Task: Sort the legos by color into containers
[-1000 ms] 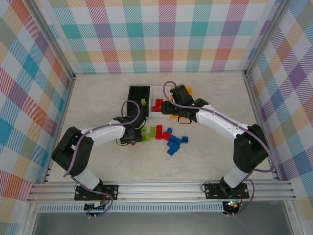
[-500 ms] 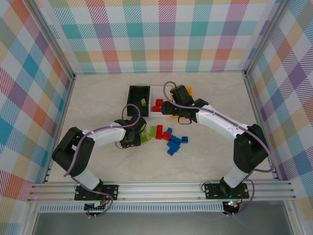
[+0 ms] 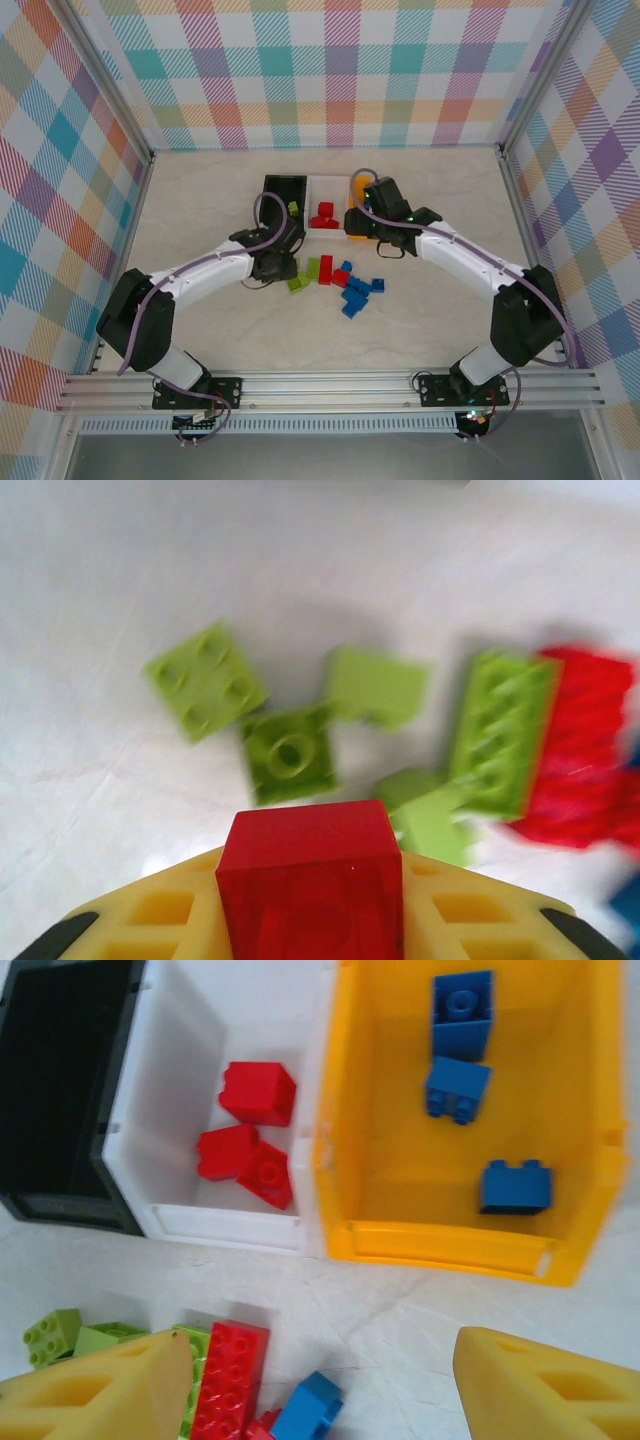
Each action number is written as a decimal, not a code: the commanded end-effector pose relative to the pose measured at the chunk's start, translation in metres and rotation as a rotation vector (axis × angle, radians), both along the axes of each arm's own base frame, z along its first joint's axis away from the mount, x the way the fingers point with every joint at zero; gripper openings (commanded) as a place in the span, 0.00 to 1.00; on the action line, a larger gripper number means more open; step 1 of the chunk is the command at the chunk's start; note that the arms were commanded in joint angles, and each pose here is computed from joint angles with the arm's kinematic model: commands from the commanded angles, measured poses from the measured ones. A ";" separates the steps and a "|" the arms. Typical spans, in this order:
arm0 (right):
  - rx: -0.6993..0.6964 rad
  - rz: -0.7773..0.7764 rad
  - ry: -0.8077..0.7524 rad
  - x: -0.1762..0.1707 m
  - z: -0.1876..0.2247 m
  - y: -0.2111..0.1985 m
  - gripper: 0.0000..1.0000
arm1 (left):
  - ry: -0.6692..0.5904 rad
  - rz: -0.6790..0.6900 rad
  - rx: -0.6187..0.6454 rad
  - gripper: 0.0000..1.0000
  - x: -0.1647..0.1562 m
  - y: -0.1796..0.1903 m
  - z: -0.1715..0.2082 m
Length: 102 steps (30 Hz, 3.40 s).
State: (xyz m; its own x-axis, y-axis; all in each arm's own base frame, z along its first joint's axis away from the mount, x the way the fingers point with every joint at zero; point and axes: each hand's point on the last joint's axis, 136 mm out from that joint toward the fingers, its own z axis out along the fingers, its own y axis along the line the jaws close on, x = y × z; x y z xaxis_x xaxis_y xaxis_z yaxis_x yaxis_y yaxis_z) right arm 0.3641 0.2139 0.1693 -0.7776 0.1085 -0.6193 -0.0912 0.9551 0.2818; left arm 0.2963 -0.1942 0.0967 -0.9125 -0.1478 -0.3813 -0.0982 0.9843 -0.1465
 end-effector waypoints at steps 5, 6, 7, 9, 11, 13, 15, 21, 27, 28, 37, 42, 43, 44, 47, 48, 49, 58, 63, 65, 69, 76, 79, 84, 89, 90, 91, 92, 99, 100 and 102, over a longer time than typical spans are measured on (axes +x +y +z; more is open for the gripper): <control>0.032 -0.101 -0.026 -0.008 0.007 -0.035 0.70 | -0.124 -0.040 -0.015 0.35 0.072 -0.052 0.043; 0.029 -0.106 -0.022 -0.010 0.006 -0.038 0.70 | -0.140 -0.039 -0.006 0.34 0.084 -0.058 0.046; 0.028 -0.110 -0.019 -0.011 0.005 -0.041 0.70 | -0.150 -0.038 0.009 0.34 0.096 -0.063 0.047; 0.023 -0.113 -0.014 -0.014 0.003 -0.044 0.70 | -0.162 -0.033 0.035 0.33 0.116 -0.073 0.043; 0.021 -0.117 -0.012 -0.016 0.001 -0.047 0.70 | -0.168 -0.021 0.069 0.33 0.134 -0.079 0.041; 0.026 -0.117 -0.015 -0.018 0.002 -0.048 0.70 | -0.175 -0.011 0.098 0.33 0.150 -0.085 0.037; 0.035 -0.113 -0.017 -0.019 0.002 -0.047 0.70 | -0.177 -0.008 0.100 0.33 0.160 -0.092 0.035; 0.052 -0.097 -0.018 -0.023 0.005 -0.046 0.71 | -0.151 0.004 0.122 0.38 0.174 -0.101 0.023; 0.078 -0.051 -0.023 -0.028 0.009 -0.039 0.74 | -0.197 0.004 0.023 0.68 0.169 -0.114 0.056; 0.080 -0.048 -0.018 -0.029 0.009 -0.039 0.75 | -0.213 0.005 0.001 0.72 0.167 -0.114 0.065; 0.115 0.277 0.067 -0.065 -0.001 0.027 0.71 | -0.313 0.042 -0.179 1.00 0.090 -0.066 0.119; 0.059 0.486 0.146 -0.102 -0.031 0.087 0.73 | -0.347 0.133 -0.112 1.00 0.020 0.016 0.108; 0.049 0.524 0.154 -0.108 -0.036 0.101 0.72 | -0.356 0.150 -0.099 1.00 0.004 0.033 0.105; 0.033 0.554 0.160 -0.112 -0.040 0.112 0.71 | -0.361 0.164 -0.084 1.00 -0.008 0.047 0.101; -0.016 0.621 0.180 -0.117 -0.055 0.146 0.66 | -0.355 0.203 -0.071 1.00 -0.041 0.079 0.090; -0.024 0.629 0.189 -0.116 -0.061 0.156 0.64 | -0.345 0.209 -0.069 1.00 -0.049 0.085 0.085; -0.039 0.619 0.197 -0.112 -0.067 0.161 0.62 | -0.335 0.221 -0.067 1.00 -0.056 0.091 0.081; -0.153 0.531 0.257 -0.088 -0.107 0.168 0.51 | -0.309 0.245 -0.044 1.00 -0.073 0.107 0.063; -0.190 0.505 0.268 -0.085 -0.119 0.162 0.47 | -0.313 0.236 -0.059 1.00 -0.071 0.104 0.062; -0.200 0.507 0.278 -0.085 -0.123 0.162 0.47 | -0.313 0.234 -0.058 1.00 -0.070 0.103 0.062; -0.199 0.514 0.280 -0.085 -0.126 0.164 0.46 | -0.305 0.234 -0.054 1.00 -0.071 0.104 0.059; -0.219 0.513 0.286 -0.086 -0.132 0.165 0.42 | -0.317 0.233 -0.062 1.00 -0.070 0.104 0.065; -0.211 0.516 0.280 -0.086 -0.131 0.166 0.39 | -0.311 0.225 -0.078 1.00 -0.070 0.101 0.066; -0.208 0.521 0.268 -0.086 -0.127 0.167 0.32 | -0.310 0.227 -0.075 1.00 -0.070 0.101 0.067; -0.200 0.513 0.249 -0.086 -0.118 0.165 0.26 | -0.306 0.230 -0.075 1.00 -0.071 0.102 0.066; -0.199 0.508 0.239 -0.085 -0.114 0.163 0.25 | -0.307 0.231 -0.077 1.00 -0.072 0.103 0.067; -0.201 0.503 0.229 -0.085 -0.110 0.161 0.24 | -0.307 0.230 -0.076 1.00 -0.072 0.103 0.067; -0.204 0.497 0.217 -0.084 -0.106 0.159 0.23 | -0.307 0.231 -0.075 1.00 -0.072 0.103 0.067; -0.225 0.465 0.127 -0.076 -0.067 0.145 0.21 | -0.309 0.228 -0.070 1.00 -0.071 0.104 0.067; -0.219 0.463 0.110 -0.075 -0.059 0.145 0.21 | -0.311 0.227 -0.071 1.00 -0.071 0.103 0.068; -0.201 0.465 0.084 -0.071 -0.042 0.146 0.21 | -0.314 0.228 -0.068 1.00 -0.071 0.104 0.069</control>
